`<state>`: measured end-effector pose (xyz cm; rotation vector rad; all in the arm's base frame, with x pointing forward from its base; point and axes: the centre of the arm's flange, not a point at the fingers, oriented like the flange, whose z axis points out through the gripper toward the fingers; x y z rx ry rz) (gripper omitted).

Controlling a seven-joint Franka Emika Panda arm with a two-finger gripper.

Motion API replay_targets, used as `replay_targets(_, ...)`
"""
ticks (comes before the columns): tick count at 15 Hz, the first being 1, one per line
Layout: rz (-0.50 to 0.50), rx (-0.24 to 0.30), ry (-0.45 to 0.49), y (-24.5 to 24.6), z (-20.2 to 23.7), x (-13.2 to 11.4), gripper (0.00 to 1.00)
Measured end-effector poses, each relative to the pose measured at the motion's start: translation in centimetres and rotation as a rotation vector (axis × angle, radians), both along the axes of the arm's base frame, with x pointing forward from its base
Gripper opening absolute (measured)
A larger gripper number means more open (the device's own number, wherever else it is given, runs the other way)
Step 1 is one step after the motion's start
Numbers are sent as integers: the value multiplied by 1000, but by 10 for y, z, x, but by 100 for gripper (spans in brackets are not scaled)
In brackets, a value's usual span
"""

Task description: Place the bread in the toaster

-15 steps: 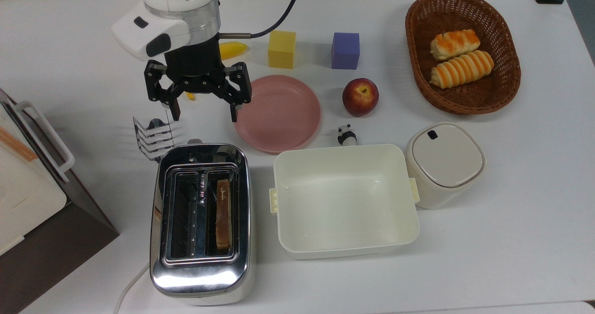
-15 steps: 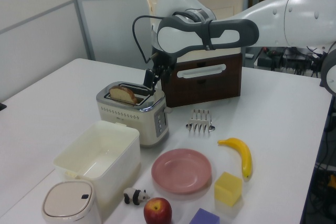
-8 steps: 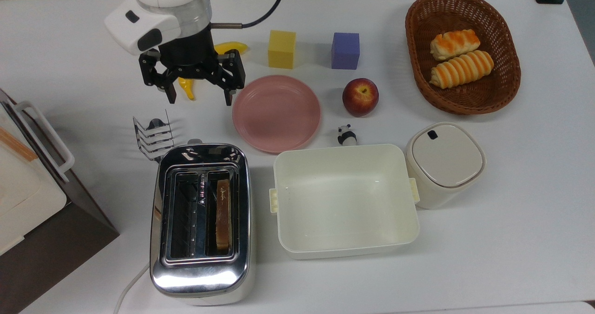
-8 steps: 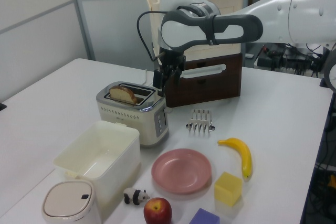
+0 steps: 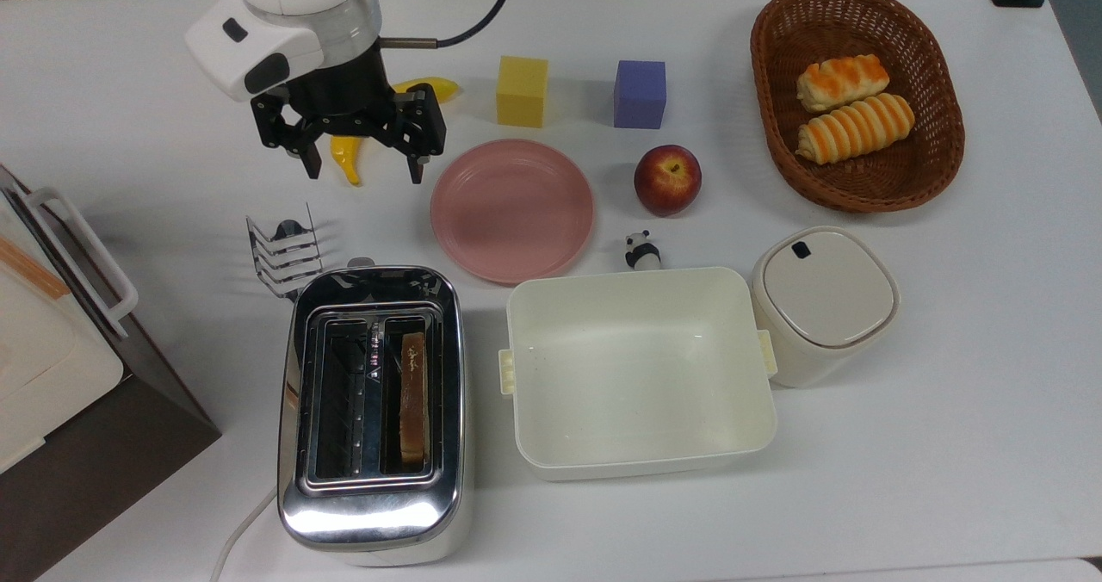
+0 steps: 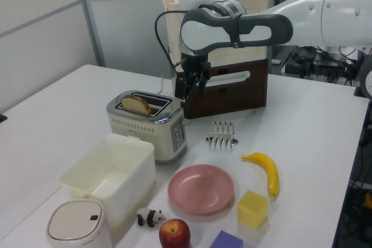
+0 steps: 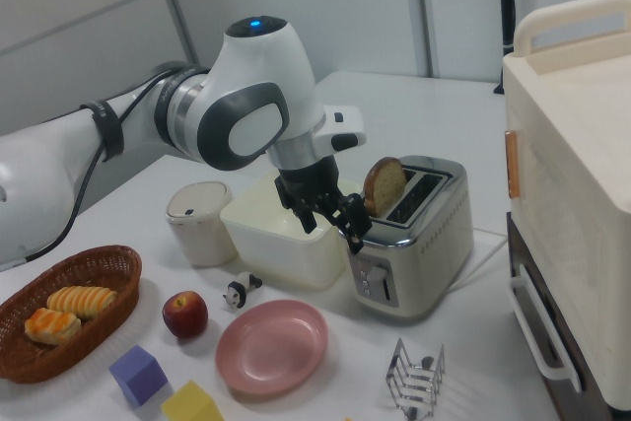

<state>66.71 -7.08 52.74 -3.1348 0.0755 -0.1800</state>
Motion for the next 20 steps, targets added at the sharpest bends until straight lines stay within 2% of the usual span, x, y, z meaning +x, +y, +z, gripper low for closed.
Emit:
replay_targets(2, -3, 1, 4, -2, 0, -1, 100)
replay_targets(5, -22, 6, 61, -1, -2, -8, 100)
replay_targets(8, -49, 18, 140, 5, 7, -24, 100)
replay_targets(11, -98, 26, 174, 13, 35, -45, 100)
replay_targets(13, -104, 20, 180, 13, 54, -58, 100)
replay_targets(16, -105, 5, 195, 14, 96, -92, 100)
replay_targets(20, -60, -33, 197, 39, 107, -108, 100)
